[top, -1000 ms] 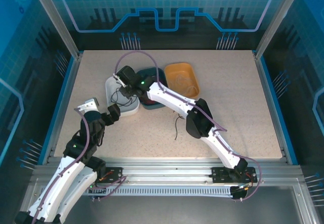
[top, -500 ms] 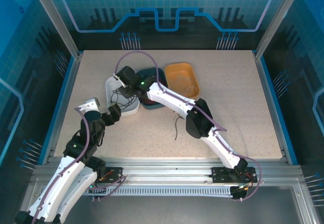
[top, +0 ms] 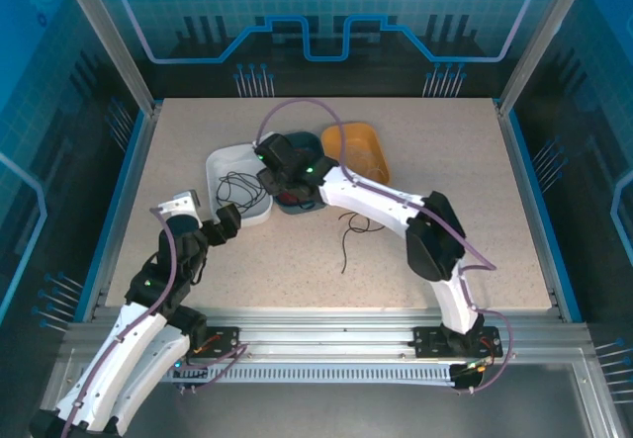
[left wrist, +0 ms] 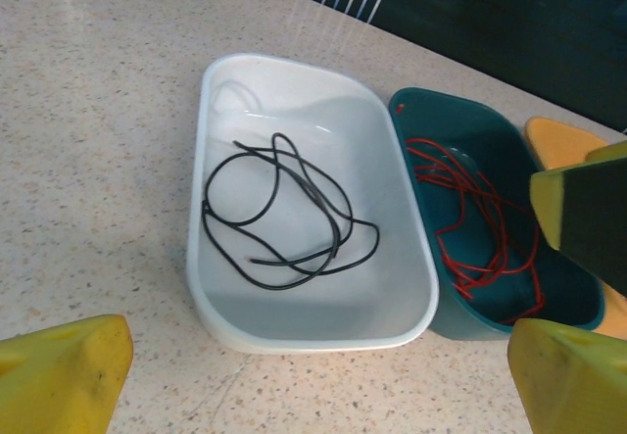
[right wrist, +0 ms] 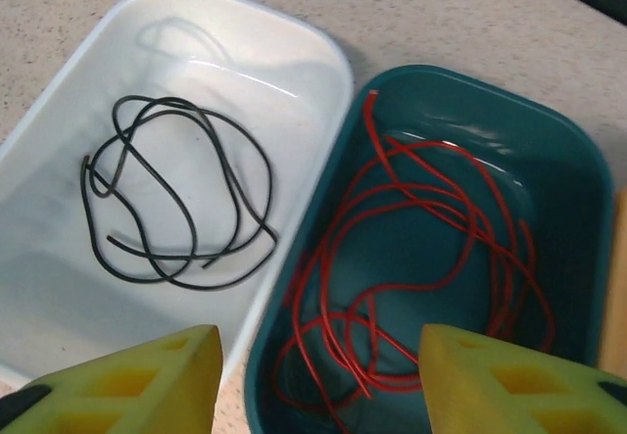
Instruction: Untangle the cables
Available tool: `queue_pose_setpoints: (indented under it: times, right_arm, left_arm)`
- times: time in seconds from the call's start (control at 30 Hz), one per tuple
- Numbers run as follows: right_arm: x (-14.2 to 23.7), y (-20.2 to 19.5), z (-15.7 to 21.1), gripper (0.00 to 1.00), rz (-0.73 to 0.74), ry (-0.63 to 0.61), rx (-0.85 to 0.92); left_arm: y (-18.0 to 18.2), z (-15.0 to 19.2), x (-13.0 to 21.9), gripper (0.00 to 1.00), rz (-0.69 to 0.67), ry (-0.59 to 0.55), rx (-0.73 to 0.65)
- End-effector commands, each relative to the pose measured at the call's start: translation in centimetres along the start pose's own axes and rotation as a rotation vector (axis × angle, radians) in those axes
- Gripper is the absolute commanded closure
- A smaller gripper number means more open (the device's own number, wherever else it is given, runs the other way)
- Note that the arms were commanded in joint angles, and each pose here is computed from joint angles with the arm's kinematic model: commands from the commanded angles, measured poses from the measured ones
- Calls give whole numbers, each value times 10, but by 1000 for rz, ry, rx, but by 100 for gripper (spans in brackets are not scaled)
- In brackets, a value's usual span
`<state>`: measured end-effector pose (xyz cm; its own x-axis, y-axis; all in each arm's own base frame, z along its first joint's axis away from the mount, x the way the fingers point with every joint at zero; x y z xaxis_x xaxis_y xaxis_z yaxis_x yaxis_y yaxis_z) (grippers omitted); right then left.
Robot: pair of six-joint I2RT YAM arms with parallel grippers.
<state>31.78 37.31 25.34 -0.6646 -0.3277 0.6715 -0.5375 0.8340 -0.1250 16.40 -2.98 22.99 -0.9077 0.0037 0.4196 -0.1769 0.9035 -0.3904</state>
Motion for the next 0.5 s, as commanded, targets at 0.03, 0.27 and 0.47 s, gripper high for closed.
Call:
queue_pose_setpoints:
  times: [0.03, 0.27, 0.47]
  right_arm:
    - [37, -25, -2, 40, 93, -85, -95]
    - [80, -67, 34, 23, 169, -64, -238]
    - [111, -113, 75, 0, 244, -15, -411]
  left_arm:
    - [-11, -7, -2, 1, 91, -5, -9]
    - [-32, -3, -17, 1, 240, 82, -4]
    - [-70, 6, -23, 1, 337, 134, -136]
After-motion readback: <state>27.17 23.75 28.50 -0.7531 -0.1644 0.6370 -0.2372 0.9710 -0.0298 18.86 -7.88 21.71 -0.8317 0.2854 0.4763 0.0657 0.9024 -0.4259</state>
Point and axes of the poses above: each hand's point on the last joint's axis, 136 mm out from that joint toward the fingers, its own x axis back along the fingers, its own y axis along the line the jaws close on, z = x × y, the point moved 10 cm from there along x, back along the fingers, and after that the axes turned 2 degrees about x, right-handed, at the moved point
